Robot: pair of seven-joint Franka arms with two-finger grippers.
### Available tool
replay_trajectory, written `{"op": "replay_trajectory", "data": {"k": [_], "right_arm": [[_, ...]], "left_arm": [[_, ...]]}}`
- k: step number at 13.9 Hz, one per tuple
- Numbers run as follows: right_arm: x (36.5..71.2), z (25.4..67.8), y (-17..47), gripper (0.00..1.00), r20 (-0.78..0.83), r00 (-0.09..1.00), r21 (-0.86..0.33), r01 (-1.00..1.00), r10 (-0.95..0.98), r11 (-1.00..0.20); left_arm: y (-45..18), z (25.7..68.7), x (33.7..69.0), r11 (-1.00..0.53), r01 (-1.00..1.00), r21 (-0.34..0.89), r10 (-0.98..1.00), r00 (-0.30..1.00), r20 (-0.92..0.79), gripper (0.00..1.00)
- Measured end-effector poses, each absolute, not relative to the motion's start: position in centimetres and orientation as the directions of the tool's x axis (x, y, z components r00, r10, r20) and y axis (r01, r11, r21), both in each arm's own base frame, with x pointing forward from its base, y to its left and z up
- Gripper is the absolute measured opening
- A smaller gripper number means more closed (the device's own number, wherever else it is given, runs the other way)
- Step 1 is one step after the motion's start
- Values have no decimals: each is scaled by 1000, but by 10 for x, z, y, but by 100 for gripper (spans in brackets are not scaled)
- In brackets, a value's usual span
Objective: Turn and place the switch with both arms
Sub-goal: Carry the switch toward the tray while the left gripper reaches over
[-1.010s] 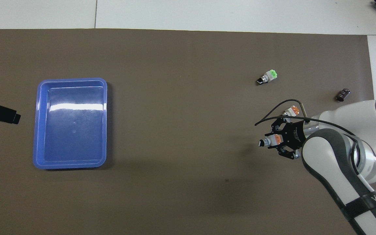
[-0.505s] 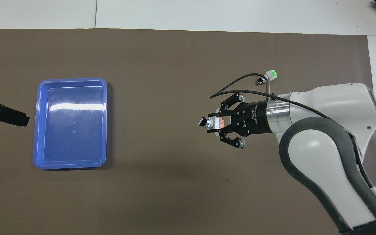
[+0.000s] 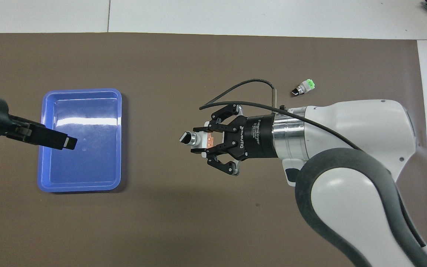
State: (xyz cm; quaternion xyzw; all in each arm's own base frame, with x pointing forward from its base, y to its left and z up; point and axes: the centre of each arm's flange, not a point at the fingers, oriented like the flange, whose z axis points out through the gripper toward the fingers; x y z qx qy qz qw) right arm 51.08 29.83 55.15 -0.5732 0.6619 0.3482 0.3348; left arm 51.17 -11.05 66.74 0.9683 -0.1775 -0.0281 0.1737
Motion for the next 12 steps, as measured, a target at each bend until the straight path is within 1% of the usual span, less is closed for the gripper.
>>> {"op": "replay_trajectory", "data": {"k": [1, 2, 3, 4, 5, 6, 7, 10, 12], "right_arm": [[508, 553, 309, 41, -849, -113, 61, -991, -517, 116], [504, 554, 320, 41, -852, -103, 41, -991, -514, 131], [499, 553, 330, 41, -853, -94, 23, -989, -514, 144], [495, 552, 339, 41, -853, -95, 16, -988, -514, 155], [493, 551, 344, 41, -852, -100, 17, -986, -514, 164], [492, 550, 346, 41, -852, -105, 20, -985, -513, 169], [493, 550, 345, 41, -852, -110, 24, -985, -511, 172], [493, 550, 346, 41, -857, -120, 33, -983, -501, 179], [487, 549, 356, 41, -859, -109, 11, -981, -500, 195]], "left_arm": [[-117, 669, 510, -856, -339, 389, -362, 932, 17, 75], [-124, 669, 508, -837, -345, 424, -371, 928, 23, 75], [-131, 668, 505, -818, -358, 451, -389, 921, 27, 67], [-139, 666, 501, -797, -377, 471, -412, 910, 31, 56], [-147, 665, 497, -778, -397, 486, -435, 899, 38, 56], [-154, 665, 494, -757, -420, 501, -459, 887, 51, 49], [-159, 666, 492, -735, -442, 515, -480, 875, 66, 48], [-173, 668, 488, -677, -499, 540, -526, 842, 119, 48], [-185, 666, 488, -648, -541, 537, -544, 822, 171, 47]]}}
